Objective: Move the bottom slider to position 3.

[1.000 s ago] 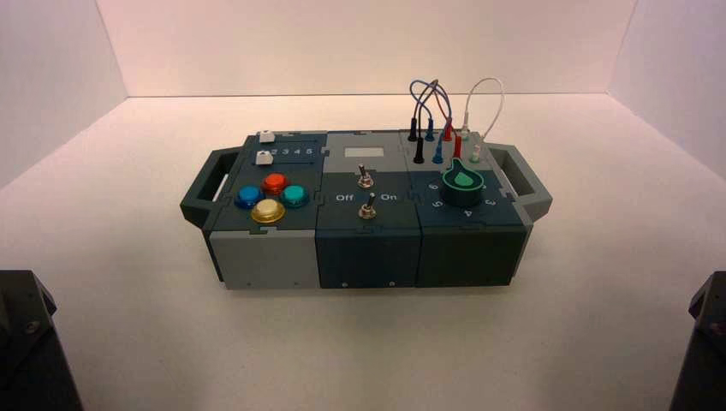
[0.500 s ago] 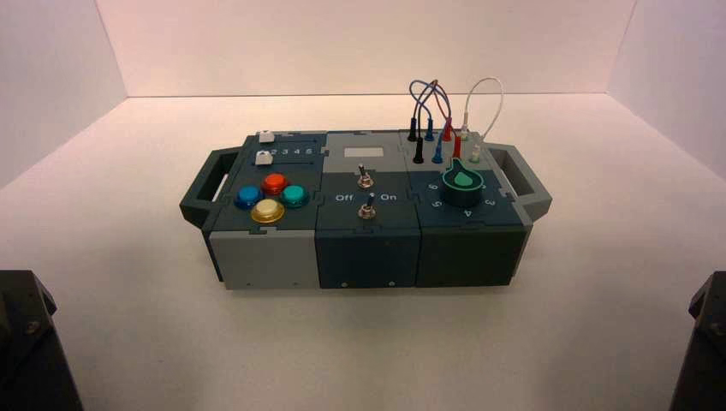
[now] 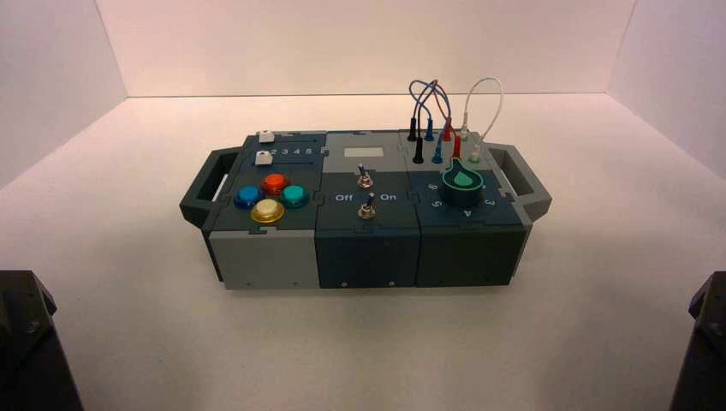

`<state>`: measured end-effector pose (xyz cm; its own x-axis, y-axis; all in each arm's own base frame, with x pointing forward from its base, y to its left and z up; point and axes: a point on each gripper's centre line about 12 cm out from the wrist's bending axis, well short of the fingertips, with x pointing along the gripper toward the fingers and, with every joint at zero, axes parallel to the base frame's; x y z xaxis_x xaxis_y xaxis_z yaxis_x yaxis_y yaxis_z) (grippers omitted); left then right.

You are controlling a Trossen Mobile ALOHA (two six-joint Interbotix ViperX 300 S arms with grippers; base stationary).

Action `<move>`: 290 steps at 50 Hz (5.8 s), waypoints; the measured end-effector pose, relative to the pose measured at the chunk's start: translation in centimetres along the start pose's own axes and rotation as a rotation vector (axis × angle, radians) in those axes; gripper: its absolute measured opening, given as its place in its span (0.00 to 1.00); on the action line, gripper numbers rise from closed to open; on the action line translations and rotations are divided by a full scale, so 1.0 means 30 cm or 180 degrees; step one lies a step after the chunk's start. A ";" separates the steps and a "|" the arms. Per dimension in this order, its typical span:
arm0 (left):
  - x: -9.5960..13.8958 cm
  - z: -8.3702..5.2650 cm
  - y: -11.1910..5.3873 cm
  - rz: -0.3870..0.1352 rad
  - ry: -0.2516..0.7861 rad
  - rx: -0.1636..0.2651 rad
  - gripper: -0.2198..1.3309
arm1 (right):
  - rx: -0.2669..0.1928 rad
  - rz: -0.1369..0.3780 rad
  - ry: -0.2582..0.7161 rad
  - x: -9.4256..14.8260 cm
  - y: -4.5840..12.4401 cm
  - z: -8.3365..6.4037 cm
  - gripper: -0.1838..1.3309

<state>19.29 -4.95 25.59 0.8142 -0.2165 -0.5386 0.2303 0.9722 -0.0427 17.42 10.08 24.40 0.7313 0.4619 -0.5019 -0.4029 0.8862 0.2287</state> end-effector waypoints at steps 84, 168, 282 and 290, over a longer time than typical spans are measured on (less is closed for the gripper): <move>0.391 -0.263 -0.150 -0.0255 0.2401 0.0194 0.04 | -0.0358 0.0330 0.1176 0.387 0.204 -0.122 0.03; 0.584 -0.298 -0.225 -0.0298 0.2654 0.0090 0.04 | -0.0294 0.0318 0.1183 0.385 0.198 -0.138 0.03; 0.558 -0.309 -0.285 -0.0411 0.2746 0.0178 0.04 | -0.0207 0.0281 0.1225 0.378 0.179 -0.182 0.03; 0.558 -0.309 -0.285 -0.0411 0.2750 0.0179 0.04 | -0.0207 0.0278 0.1234 0.378 0.178 -0.186 0.03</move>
<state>26.00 -16.07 9.14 0.0963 -0.1590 -0.9826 0.3373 0.9340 -0.1181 20.49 19.84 15.28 0.4359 0.4769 -0.7632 -0.4975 0.8344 0.2373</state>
